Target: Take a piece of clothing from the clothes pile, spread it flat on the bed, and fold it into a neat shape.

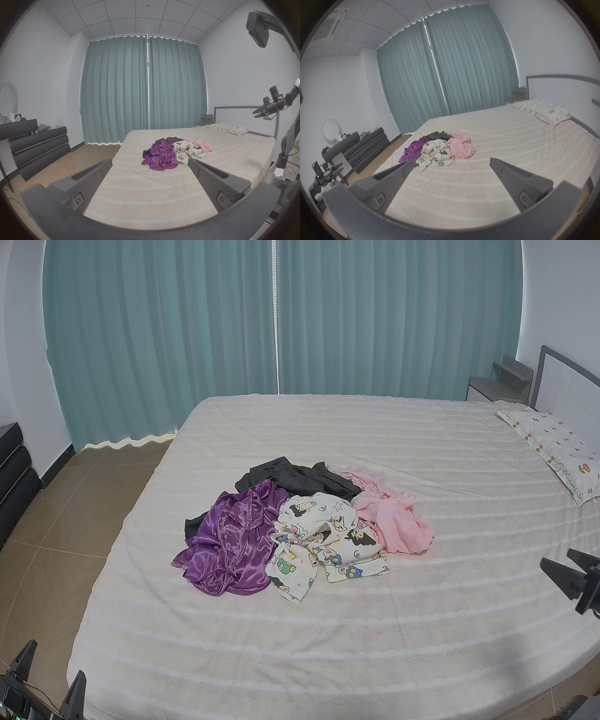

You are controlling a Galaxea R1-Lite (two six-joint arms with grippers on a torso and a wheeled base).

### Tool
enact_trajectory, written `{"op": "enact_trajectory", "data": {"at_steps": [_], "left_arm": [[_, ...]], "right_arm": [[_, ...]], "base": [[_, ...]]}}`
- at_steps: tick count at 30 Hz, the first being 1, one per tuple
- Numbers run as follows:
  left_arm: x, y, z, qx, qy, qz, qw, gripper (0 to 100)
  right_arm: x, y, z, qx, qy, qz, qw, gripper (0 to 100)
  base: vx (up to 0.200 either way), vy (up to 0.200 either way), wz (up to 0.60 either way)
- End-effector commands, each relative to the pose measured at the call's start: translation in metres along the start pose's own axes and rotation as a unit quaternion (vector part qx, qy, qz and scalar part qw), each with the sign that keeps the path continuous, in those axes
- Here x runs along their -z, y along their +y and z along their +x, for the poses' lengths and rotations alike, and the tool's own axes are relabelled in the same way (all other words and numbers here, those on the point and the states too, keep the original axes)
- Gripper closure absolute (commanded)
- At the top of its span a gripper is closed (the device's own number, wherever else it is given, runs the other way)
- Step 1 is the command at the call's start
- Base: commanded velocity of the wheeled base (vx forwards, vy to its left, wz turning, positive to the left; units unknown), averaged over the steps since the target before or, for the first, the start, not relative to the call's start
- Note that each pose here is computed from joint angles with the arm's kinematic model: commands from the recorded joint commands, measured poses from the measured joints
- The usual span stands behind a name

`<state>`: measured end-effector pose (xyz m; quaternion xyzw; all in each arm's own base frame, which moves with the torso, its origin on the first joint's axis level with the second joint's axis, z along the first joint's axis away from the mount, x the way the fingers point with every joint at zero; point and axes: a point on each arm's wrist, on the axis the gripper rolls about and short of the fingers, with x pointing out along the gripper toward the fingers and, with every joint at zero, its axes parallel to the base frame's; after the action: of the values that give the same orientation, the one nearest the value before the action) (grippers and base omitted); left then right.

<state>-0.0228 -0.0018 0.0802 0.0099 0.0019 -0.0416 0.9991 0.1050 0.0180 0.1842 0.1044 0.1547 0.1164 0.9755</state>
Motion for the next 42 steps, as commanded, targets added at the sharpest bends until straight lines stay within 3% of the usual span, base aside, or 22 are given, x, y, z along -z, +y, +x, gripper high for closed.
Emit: {"op": "enact_trajectory", "data": {"at_steps": [1,11,21,42], "left_arm": [[0.005,0.000,0.000,-0.001,0.000,0.000,1.0000,0],[0.005,0.000,0.000,0.000,0.000,0.000,1.0000,0],[0.005,0.000,0.000,0.000,0.000,0.000,1.0000,0],[0.005,0.000,0.000,0.000,0.000,0.000,1.0000,0]], "right_arm": [[0.056,0.013,0.254,-0.026,0.210,0.109,0.9714,0],[0.092,0.043,0.349,-0.015,0.206,0.191,0.9596,0],[0.125,0.038,0.389,0.054,0.179,0.180,0.9657,0],[0.127,0.038,0.395,0.060,0.169,0.174,0.9683,0]], "base": [[0.000,0.000,0.00],[0.000,0.000,0.00],[0.000,0.000,0.00],[0.000,0.000,0.00]]}}
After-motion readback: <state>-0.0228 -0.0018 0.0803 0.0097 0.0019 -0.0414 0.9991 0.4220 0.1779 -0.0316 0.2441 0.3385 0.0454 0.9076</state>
